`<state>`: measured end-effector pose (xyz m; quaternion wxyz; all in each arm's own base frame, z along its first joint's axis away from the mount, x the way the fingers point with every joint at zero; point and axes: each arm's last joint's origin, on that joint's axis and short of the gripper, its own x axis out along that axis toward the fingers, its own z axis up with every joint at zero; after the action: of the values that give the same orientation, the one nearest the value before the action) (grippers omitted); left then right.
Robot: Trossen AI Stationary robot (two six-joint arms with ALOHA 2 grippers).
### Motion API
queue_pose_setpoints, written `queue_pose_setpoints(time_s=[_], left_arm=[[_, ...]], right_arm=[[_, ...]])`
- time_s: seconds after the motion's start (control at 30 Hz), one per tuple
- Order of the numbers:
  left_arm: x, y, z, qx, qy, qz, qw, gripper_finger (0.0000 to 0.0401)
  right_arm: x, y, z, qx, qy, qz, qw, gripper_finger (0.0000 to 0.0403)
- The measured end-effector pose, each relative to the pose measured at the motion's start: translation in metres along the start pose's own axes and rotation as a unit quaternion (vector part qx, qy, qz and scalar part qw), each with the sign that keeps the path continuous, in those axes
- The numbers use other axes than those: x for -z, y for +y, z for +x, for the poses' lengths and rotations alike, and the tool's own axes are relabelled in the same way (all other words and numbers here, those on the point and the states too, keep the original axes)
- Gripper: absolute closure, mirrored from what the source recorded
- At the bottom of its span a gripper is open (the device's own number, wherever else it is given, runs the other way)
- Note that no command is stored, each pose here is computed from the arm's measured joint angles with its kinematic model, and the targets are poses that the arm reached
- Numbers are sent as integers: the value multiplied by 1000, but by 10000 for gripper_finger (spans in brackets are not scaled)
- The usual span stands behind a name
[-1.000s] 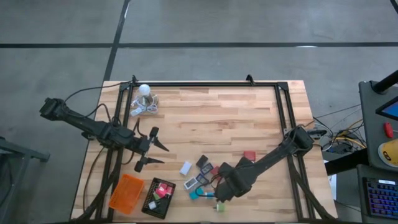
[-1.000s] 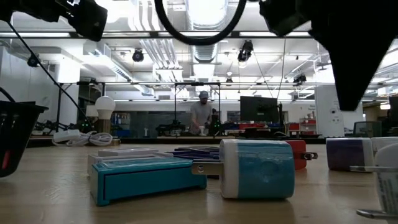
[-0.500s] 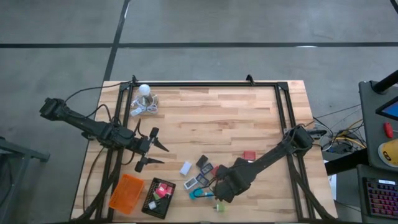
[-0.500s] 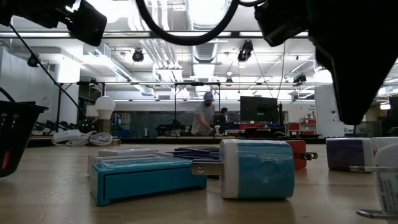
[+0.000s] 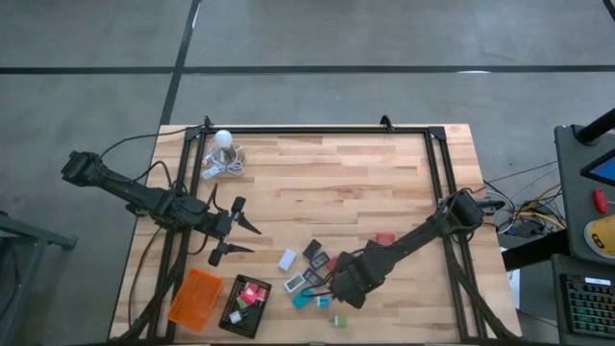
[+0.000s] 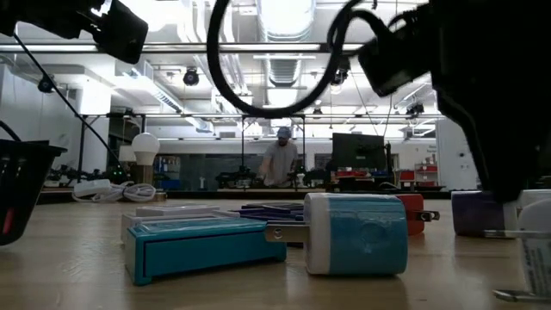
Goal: Pick & Place Office items
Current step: Put the purple charger adapter into the black basket
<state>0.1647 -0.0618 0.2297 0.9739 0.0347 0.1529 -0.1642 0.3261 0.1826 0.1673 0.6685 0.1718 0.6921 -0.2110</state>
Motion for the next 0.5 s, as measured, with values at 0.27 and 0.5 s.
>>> queue_pose_setpoints(time_s=[0.27,0.5], left_arm=[[0,0,0,0,-2,0,1000,158],[0,0,0,0,-2,8,1000,158]], right_arm=[[-3,5,22,-64,-27,-11,998,194],[-1,2,26,-59,-25,10,998,194]])
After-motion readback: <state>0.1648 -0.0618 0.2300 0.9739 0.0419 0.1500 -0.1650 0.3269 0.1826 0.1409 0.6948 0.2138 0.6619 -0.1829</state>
